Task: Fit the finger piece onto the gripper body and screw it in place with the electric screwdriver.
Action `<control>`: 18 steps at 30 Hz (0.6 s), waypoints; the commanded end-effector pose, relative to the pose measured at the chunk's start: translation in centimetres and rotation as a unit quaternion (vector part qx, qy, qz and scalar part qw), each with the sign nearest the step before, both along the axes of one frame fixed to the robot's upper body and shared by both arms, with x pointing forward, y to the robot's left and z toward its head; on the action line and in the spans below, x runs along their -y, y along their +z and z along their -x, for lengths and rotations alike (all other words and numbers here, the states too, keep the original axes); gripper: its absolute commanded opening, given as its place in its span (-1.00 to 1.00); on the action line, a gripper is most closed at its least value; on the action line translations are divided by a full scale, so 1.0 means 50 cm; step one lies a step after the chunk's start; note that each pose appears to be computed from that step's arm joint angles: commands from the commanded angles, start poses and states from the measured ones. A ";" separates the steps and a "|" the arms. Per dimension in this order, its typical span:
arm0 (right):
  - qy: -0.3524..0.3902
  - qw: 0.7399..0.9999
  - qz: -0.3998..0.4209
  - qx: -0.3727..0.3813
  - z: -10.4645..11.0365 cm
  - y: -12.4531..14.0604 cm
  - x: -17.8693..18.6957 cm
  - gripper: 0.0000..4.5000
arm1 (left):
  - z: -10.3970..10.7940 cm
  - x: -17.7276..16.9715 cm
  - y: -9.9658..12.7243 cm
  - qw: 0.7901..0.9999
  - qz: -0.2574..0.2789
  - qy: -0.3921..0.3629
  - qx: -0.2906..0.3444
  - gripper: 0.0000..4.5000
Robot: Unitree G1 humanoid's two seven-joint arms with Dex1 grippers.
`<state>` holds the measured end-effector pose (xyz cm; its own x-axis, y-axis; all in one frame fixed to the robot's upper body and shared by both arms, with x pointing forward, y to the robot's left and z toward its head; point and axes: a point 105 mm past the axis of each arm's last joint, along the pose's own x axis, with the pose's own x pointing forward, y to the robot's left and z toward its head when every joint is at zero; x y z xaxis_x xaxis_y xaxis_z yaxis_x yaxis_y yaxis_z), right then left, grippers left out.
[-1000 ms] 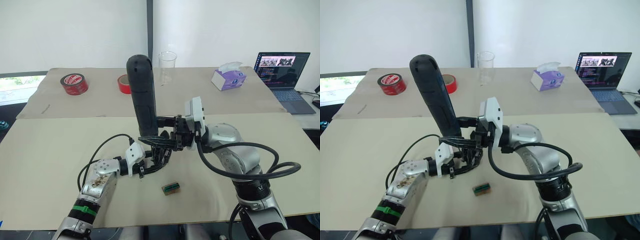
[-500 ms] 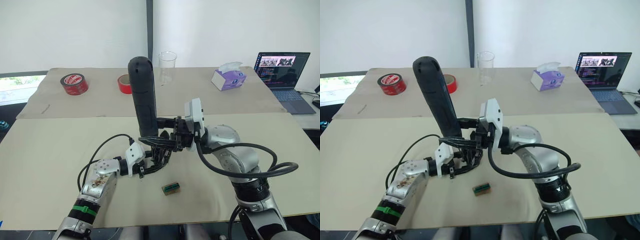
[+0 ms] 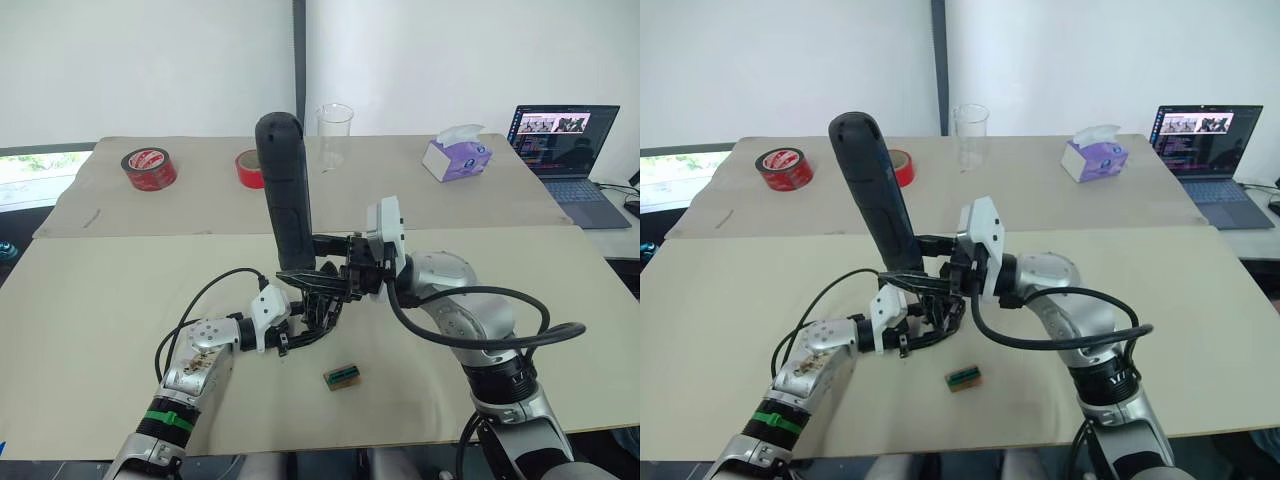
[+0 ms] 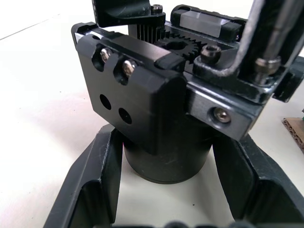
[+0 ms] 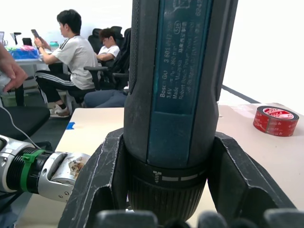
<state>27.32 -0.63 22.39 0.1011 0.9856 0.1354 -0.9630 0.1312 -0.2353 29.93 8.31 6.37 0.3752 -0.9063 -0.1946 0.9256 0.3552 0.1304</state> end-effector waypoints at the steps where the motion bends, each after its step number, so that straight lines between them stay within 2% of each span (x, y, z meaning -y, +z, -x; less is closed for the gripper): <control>1: -0.021 0.999 0.033 -0.014 -0.014 -0.039 0.003 -0.14 | 0.024 -0.008 -0.055 0.998 -0.034 -0.011 -0.059 0.00; 11: -0.010 0.998 0.056 0.001 -0.003 -0.076 -0.006 -0.14 | 0.020 -0.013 -0.048 0.998 -0.032 -0.005 -0.061 0.00; 18: -0.008 0.997 0.073 -0.021 -0.006 -0.110 -0.005 -0.14 | 0.019 -0.017 -0.044 0.998 -0.031 -0.001 -0.063 0.00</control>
